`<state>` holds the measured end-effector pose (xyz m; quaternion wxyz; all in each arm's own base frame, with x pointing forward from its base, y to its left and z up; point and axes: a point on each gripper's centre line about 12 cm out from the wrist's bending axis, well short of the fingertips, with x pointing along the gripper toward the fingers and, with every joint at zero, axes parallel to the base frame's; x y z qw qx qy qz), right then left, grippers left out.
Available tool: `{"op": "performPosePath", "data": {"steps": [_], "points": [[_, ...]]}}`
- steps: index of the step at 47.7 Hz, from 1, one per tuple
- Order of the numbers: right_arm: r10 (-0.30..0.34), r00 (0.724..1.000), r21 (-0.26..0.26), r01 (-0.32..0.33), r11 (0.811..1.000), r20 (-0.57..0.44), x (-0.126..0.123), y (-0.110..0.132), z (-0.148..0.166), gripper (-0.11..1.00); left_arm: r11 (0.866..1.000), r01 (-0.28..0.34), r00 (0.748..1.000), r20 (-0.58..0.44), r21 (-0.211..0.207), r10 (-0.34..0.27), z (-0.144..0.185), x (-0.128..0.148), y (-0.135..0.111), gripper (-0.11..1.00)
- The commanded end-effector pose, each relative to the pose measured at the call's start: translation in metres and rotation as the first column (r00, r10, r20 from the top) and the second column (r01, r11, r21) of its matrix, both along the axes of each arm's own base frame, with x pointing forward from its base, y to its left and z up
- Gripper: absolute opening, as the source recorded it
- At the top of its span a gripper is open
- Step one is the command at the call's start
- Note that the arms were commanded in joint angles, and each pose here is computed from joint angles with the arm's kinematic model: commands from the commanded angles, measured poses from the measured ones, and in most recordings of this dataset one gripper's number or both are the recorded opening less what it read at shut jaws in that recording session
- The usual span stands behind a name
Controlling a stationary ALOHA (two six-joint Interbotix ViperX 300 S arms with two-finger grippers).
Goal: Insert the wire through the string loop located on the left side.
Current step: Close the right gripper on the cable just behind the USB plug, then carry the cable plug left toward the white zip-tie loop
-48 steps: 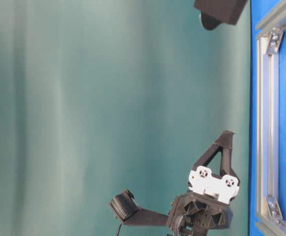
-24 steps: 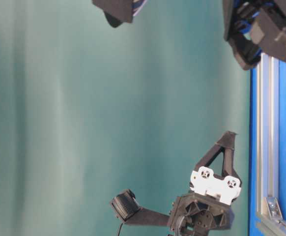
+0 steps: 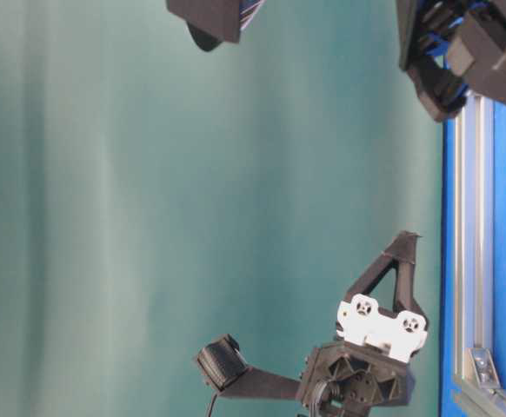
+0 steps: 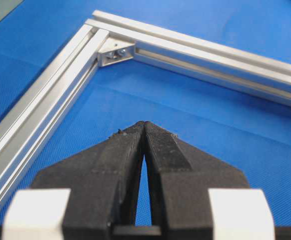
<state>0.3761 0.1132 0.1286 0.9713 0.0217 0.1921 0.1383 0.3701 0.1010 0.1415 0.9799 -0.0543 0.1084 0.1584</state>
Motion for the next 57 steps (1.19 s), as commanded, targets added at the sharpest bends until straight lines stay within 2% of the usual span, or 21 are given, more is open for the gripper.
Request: {"op": "performPosePath", "data": {"steps": [1,31,44,57], "points": [[0.000,0.999,0.012,-0.001,1.000,0.038,0.002,0.001,0.014,0.00,1.000,0.005,0.999,0.036,0.010,-0.005,0.012,0.002,-0.001,0.00],[-0.013,0.999,0.014,0.013,1.000,0.041,0.003,-0.004,0.014,0.00,1.000,0.011,0.999,0.036,0.010,-0.011,0.012,0.002,-0.003,0.00],[-0.104,0.994,0.012,0.103,0.995,0.033,0.010,-0.039,0.013,0.00,1.000,0.020,0.999,0.034,0.009,-0.020,0.012,0.003,-0.007,0.00],[-0.201,0.979,0.009,0.201,0.980,0.036,0.014,-0.078,0.011,0.00,1.000,0.026,0.999,0.033,0.009,-0.027,0.011,0.003,-0.009,0.00]]}}
